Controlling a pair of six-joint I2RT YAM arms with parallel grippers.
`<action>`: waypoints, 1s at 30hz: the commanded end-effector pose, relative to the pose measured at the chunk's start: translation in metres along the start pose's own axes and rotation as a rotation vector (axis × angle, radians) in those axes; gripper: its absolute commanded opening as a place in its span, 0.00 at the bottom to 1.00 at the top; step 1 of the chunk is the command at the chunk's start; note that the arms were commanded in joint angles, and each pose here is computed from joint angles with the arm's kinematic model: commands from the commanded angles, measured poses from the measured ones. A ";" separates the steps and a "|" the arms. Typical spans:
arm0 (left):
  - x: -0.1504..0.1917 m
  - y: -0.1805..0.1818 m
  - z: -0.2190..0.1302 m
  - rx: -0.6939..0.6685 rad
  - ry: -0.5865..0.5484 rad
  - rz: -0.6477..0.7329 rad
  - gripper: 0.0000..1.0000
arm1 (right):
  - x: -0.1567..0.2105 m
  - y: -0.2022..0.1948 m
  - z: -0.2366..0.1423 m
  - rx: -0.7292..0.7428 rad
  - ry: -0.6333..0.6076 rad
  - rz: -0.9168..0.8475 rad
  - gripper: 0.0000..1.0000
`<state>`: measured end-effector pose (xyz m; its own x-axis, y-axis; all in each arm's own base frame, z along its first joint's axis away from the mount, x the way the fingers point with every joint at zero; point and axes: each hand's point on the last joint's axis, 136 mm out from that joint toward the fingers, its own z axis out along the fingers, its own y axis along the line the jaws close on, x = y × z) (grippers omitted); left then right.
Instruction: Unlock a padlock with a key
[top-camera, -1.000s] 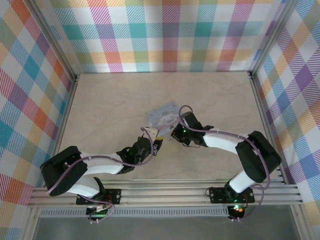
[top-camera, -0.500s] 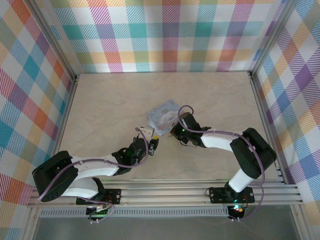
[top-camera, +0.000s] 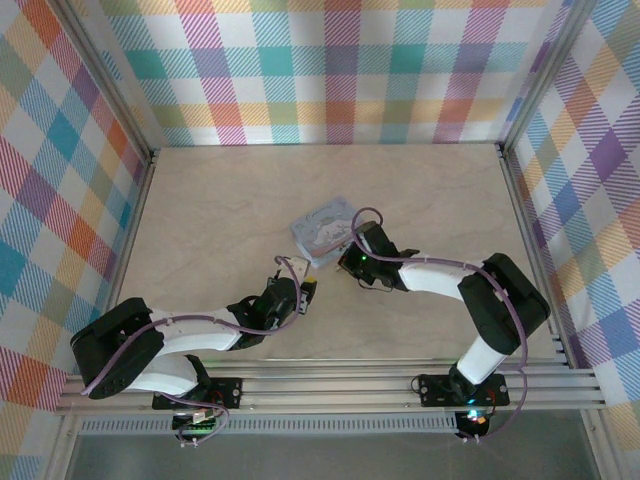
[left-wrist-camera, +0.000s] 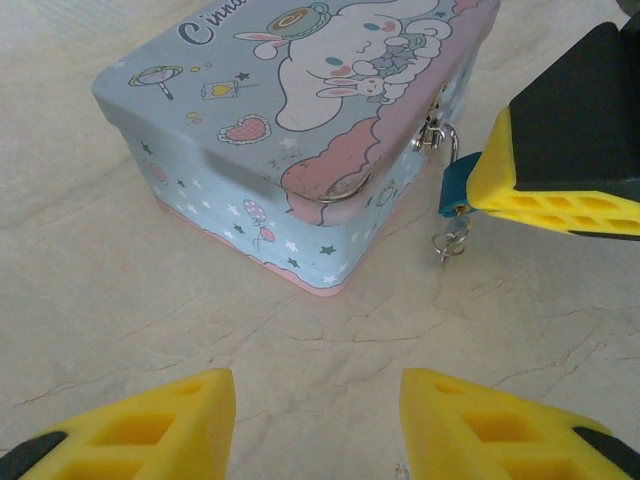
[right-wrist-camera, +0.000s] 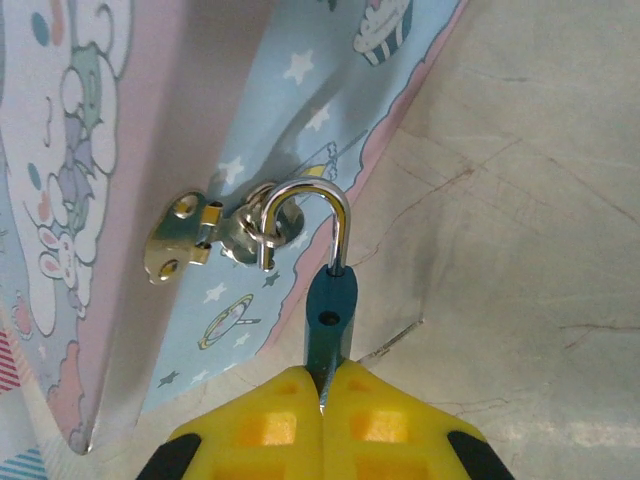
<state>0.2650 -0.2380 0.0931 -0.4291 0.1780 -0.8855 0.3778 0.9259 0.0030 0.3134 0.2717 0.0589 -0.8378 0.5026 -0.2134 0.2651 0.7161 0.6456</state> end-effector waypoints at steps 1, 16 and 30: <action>-0.010 0.005 0.000 -0.022 -0.017 -0.038 0.46 | -0.017 0.014 -0.010 -0.029 -0.036 -0.021 0.00; -0.017 0.009 0.000 -0.028 -0.016 -0.063 0.46 | -0.040 0.015 -0.022 -0.078 -0.012 -0.046 0.00; -0.035 0.039 -0.013 -0.102 -0.007 -0.132 0.53 | -0.055 -0.006 -0.028 -0.141 0.088 -0.052 0.00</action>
<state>0.2794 -0.2141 0.1158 -0.4551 0.0939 -0.8855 0.2851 0.9574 -0.0450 0.3508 0.2193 0.0631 -0.8571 0.5004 -0.1225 0.2696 0.6382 0.7211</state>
